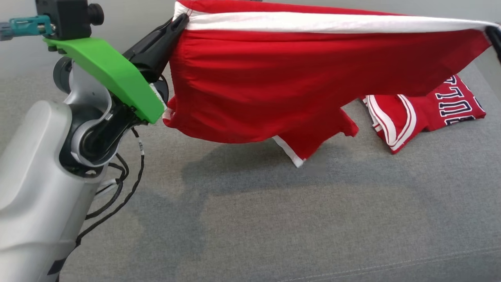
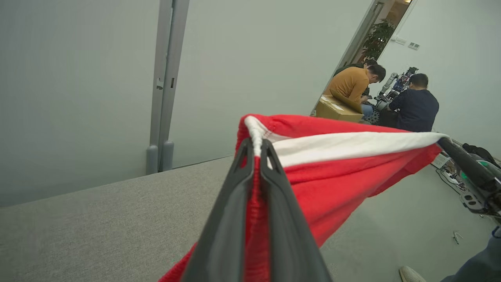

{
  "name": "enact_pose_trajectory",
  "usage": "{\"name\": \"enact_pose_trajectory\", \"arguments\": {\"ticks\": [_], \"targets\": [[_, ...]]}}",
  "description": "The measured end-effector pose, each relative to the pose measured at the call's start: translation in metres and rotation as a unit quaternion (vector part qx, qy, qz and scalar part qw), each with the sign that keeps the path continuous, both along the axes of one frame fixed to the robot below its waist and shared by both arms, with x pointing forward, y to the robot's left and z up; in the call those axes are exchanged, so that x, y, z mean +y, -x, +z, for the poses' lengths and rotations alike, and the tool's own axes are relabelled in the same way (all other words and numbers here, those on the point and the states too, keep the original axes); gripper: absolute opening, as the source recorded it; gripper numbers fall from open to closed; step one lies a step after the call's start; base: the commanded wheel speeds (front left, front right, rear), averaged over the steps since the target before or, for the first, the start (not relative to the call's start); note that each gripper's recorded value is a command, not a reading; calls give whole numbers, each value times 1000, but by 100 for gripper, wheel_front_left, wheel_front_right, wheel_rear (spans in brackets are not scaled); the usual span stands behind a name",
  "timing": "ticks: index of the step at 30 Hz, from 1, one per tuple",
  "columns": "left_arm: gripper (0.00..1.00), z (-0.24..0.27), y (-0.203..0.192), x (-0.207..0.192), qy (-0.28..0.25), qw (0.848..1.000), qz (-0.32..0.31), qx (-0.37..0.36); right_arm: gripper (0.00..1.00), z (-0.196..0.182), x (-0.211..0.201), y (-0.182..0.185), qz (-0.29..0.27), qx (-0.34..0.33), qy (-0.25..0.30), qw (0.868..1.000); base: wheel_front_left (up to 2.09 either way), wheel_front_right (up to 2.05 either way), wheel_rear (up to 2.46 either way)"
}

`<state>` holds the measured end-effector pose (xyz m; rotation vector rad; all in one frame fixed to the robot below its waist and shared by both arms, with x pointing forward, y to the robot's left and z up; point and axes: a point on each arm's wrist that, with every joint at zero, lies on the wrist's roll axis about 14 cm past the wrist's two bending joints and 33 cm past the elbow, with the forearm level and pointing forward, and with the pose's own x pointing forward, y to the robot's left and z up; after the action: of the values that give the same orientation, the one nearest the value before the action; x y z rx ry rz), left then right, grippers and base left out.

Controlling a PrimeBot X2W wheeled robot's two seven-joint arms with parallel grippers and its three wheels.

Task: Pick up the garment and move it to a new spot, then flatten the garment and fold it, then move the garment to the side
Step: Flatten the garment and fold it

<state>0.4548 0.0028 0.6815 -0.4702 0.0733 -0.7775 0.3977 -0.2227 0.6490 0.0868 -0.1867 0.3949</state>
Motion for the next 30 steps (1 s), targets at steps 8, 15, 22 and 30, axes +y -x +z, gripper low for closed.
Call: {"name": "enact_pose_trajectory", "arguments": {"ticks": [8, 15, 22, 30], "targets": [[0, 16, 32, 40, 20, 1000, 21, -8, 0, -8, 12, 15, 26, 48, -28, 998, 0, 0, 0], [0, -15, 43, 59, 70, 996, 32, 51, 0, -41, 26, 22, 44, 111, -50, 992, 0, 0, 0], [0, -115, 60, 27, 110, 969, 17, 218, 0, -103, 43, 24, 44, 207, -74, 975, 0, 0, 0], [0, -218, 65, 24, 46, 943, 64, 323, 0, -169, 57, 22, 44, 286, -52, 956, 0, 0, 0]]}}
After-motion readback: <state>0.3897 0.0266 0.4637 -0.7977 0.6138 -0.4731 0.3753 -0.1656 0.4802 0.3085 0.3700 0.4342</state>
